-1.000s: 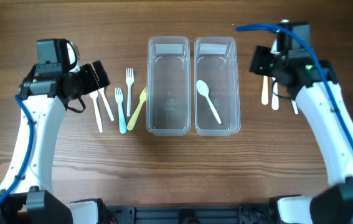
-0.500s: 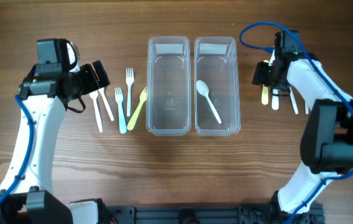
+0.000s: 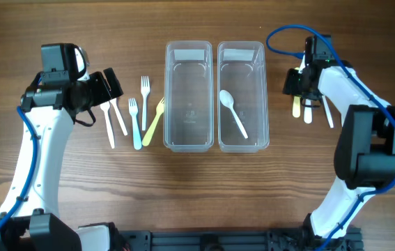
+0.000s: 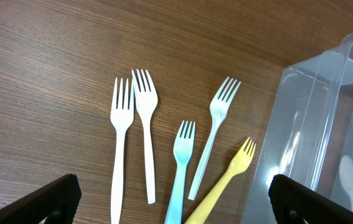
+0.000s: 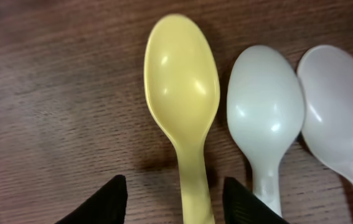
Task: Pack container
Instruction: 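Return the right gripper to the spoons and grasp the yellow spoon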
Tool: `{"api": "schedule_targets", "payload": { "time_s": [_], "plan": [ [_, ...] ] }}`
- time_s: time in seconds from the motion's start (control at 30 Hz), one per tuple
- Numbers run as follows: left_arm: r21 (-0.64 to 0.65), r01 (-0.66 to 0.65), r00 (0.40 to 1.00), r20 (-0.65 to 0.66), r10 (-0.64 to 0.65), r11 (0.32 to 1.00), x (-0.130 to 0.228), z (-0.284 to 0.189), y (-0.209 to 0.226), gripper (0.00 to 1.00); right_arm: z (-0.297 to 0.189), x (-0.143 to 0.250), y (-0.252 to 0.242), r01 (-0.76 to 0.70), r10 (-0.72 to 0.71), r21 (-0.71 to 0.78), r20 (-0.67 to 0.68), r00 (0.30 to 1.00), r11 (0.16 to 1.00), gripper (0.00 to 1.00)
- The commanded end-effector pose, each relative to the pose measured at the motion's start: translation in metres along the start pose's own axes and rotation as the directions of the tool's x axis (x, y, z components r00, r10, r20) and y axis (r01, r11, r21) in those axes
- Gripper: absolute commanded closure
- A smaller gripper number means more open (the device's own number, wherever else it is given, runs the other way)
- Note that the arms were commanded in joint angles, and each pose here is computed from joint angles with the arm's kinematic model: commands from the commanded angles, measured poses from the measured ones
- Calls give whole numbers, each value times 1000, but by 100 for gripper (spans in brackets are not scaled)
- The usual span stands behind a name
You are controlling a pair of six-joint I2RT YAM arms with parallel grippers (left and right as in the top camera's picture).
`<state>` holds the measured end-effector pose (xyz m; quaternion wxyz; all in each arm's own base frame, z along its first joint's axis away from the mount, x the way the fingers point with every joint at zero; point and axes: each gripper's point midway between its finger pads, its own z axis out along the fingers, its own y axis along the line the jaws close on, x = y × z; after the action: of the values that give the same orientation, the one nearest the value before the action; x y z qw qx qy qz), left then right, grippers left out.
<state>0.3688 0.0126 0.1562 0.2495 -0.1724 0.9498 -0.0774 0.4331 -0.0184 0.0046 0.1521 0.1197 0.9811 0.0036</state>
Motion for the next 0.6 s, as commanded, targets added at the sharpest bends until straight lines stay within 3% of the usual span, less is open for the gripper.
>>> {"api": "schedule_targets", "payload": {
  "time_s": [0.0, 0.23, 0.33, 0.47, 0.57],
  "plan": [
    [0, -20, 1000, 23, 20, 1000, -8, -4, 0, 0, 11, 7, 0, 3, -3, -10, -30, 1000, 1000, 54],
    [0, -20, 1000, 23, 20, 1000, -8, -4, 0, 0, 13, 8, -1, 2, -3, -9, -35, 999, 1000, 61],
    [0, -20, 1000, 23, 20, 1000, -8, -4, 0, 0, 15, 10, -1, 2, -2, -7, -45, 999, 1000, 69],
    [0, -20, 1000, 23, 20, 1000, -8, -4, 0, 0, 13, 11, -1, -1, 0, -5, -51, 999, 1000, 89],
    [0, -20, 1000, 23, 20, 1000, -8, -4, 0, 0, -1, 6, 0, -3, 2, -12, -38, 999, 1000, 93]
  ]
}}
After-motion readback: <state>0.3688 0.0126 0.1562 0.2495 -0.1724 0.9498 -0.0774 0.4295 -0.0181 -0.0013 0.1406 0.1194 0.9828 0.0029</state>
